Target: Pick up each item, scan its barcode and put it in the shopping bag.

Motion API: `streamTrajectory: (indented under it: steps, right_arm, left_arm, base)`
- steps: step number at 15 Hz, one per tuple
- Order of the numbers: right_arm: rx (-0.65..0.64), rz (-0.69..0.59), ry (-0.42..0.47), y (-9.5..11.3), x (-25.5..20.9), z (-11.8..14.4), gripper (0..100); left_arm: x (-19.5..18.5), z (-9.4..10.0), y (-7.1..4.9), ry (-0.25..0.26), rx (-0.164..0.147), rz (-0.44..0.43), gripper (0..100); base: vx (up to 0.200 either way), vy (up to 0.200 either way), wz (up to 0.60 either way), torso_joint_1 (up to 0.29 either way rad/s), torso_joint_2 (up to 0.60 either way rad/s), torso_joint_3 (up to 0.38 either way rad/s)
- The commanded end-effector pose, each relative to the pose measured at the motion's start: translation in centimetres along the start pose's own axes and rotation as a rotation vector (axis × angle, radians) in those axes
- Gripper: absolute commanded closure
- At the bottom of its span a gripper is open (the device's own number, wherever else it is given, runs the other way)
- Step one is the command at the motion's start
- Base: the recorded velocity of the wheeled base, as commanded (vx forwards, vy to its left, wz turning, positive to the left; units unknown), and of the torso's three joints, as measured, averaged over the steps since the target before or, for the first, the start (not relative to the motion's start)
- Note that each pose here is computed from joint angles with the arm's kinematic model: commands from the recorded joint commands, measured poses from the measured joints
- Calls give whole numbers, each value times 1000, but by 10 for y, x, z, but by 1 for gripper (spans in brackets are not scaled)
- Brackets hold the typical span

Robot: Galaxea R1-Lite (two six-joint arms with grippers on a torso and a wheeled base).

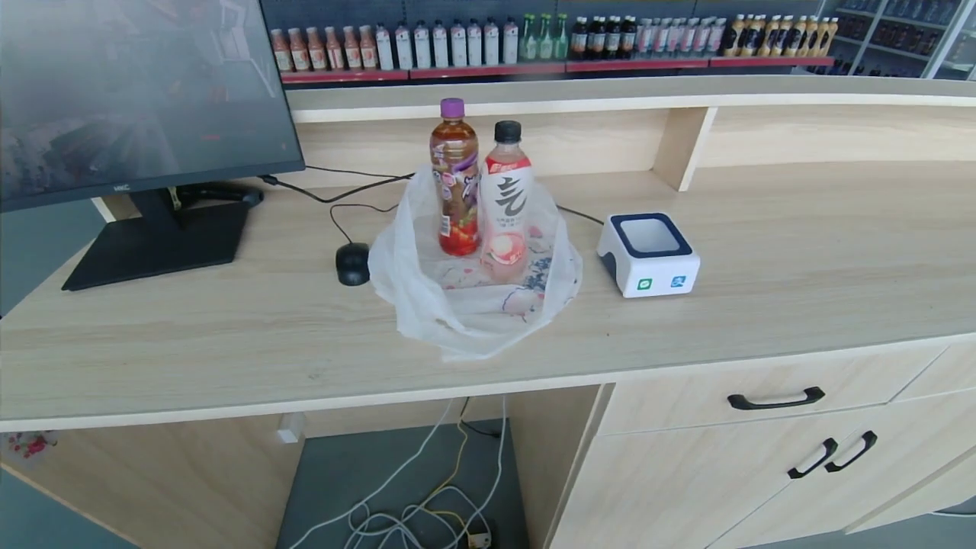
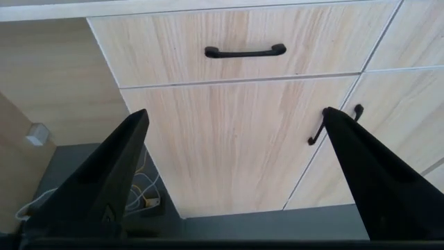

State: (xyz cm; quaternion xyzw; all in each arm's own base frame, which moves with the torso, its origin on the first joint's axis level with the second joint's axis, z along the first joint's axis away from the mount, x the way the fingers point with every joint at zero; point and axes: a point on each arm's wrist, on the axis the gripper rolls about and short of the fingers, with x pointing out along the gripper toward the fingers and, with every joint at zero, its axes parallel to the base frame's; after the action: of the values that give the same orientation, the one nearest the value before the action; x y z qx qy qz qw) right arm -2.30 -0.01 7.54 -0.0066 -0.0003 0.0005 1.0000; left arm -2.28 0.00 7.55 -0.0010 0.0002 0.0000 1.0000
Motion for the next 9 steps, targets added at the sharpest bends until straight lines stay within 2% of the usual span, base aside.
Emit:
streamTrajectory:
  steps: [1, 9]
  right_arm:
    - [-1, 0, 2, 0, 0, 0, 0]
    - [-28, 2, 2, 0, 0, 0, 0]
  left_arm:
    - [0, 0, 0, 1, -1, 0, 0]
    - [0, 0, 0, 1, -1, 0, 0]
  base:
    - [0, -200, 0, 2, -2, 7]
    - [0, -200, 0, 4, 6, 2]
